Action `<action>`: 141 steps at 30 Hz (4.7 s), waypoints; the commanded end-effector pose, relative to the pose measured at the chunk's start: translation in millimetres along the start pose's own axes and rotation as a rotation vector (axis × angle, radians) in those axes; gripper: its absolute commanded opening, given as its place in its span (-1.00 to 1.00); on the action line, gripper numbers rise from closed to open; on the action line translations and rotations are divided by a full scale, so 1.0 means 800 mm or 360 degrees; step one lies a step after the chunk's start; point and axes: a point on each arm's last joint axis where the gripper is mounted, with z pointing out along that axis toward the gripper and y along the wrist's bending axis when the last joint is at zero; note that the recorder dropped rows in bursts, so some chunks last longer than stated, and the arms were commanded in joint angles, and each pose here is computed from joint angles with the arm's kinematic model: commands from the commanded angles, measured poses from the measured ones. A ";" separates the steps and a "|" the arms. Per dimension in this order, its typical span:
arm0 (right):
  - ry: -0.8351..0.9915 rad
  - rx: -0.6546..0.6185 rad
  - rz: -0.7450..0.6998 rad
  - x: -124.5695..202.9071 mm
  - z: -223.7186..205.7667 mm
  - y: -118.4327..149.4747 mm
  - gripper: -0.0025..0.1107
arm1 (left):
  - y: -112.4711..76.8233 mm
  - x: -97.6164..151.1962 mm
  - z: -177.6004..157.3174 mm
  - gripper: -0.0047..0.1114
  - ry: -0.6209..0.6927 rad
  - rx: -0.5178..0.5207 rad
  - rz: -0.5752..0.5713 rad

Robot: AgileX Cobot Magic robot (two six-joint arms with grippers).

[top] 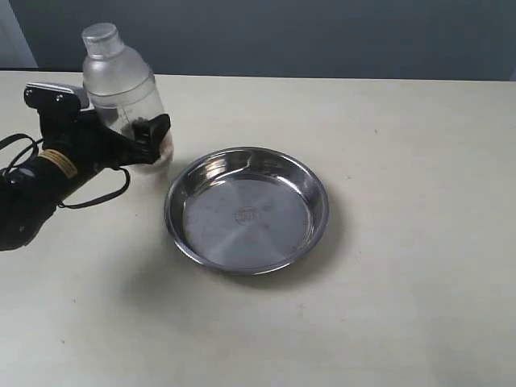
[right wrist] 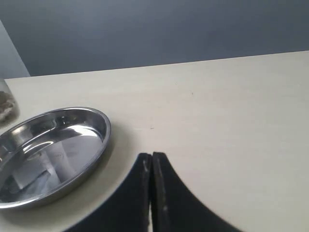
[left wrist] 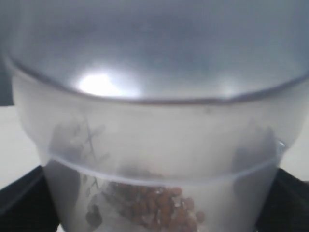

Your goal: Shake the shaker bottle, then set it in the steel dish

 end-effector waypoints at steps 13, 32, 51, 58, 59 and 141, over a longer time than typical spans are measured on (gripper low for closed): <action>-0.0019 0.0000 -0.0013 -0.001 0.000 0.000 -0.97 | -0.055 -0.071 -0.103 -0.91 -0.0250 0.0291 0.0288; -0.0019 -0.0001 -0.0010 -0.001 0.000 0.000 -0.97 | -0.089 -0.116 -0.175 -0.91 -0.0269 0.0424 0.0247; -0.0019 -0.0001 -0.0010 -0.001 0.000 0.000 -0.97 | -0.144 -0.151 -0.113 -0.91 -0.0344 0.0994 0.0123; -0.0019 -0.0001 -0.0010 -0.001 0.000 0.000 -0.97 | -0.136 -0.102 -0.081 -0.91 0.0397 0.0585 0.0281; -0.0019 -0.0001 -0.0010 -0.001 0.000 0.000 -0.97 | -0.155 -0.128 -0.091 -0.91 0.0131 0.0803 0.0246; -0.0019 0.0000 -0.0013 -0.001 0.000 0.000 -0.97 | -0.184 -0.114 -0.063 -0.91 0.0352 0.0756 0.0086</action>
